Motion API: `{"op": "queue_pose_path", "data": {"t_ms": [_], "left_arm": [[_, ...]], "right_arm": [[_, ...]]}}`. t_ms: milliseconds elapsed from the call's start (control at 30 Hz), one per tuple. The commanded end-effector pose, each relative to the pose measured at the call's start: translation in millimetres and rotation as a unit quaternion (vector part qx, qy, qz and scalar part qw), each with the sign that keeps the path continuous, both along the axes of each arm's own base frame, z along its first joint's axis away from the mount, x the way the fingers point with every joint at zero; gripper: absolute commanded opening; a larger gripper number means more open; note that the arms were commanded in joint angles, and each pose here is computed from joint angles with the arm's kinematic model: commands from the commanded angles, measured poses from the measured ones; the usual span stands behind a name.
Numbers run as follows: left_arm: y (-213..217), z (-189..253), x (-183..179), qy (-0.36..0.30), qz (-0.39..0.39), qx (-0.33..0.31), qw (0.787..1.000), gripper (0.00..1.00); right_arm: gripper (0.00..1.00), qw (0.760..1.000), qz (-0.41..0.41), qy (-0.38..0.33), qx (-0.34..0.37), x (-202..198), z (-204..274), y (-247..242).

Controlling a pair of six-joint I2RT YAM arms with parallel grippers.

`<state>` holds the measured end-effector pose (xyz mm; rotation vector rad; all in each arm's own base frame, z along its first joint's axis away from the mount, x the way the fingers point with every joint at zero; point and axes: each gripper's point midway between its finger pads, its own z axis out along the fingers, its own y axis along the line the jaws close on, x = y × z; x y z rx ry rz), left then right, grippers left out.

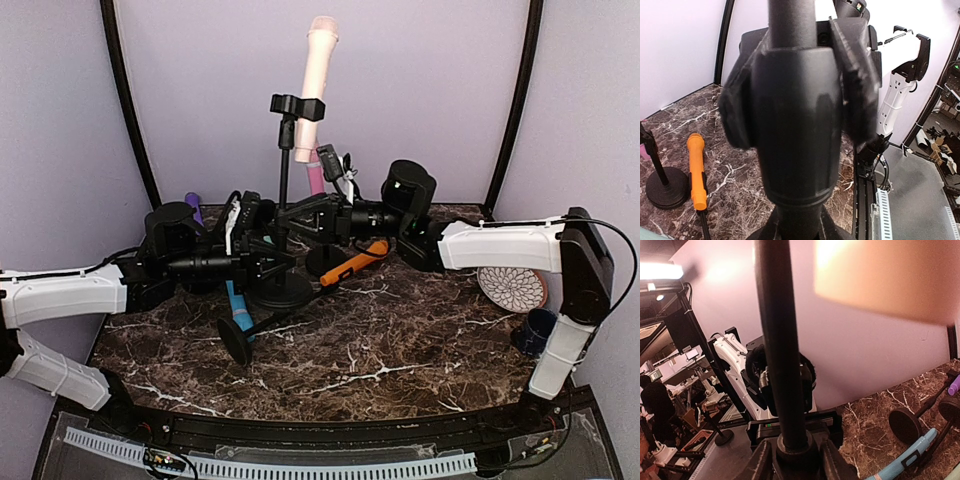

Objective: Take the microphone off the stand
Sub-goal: Unscrew the knob on the stand of the microphone stand.

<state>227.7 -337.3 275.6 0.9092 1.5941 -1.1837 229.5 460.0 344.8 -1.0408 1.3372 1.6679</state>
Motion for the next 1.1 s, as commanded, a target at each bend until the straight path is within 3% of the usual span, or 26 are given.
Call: {"op": "queue_pose_path", "data": {"t_ms": [0, 133, 300, 533, 700, 1067], "left_arm": [[16, 34, 4, -0.082, 0.041, -0.036, 0.995, 0.00], [27, 40, 9, -0.096, 0.079, -0.044, 0.991, 0.00], [40, 41, 21, -0.097, 0.134, -0.040, 0.985, 0.00], [62, 30, 51, -0.078, 0.239, -0.007, 0.968, 0.00], [62, 26, 53, -0.071, 0.242, -0.002, 0.968, 0.00], [60, 24, 53, -0.066, 0.237, 0.000, 0.969, 0.00]], "right_arm": [[0.43, 0.998, -0.050, -0.003, 0.044, 16, 31, -20], [0.64, 0.994, -0.099, 0.008, 0.045, 31, 24, -31], [0.73, 0.984, -0.172, 0.028, 0.025, 51, 13, -35], [0.63, 0.960, -0.277, -0.002, -0.027, 50, 10, -15], [0.56, 0.956, -0.286, -0.014, -0.070, 42, 0, 14], [0.51, 0.957, -0.268, -0.018, -0.107, 44, -12, 52]]}}
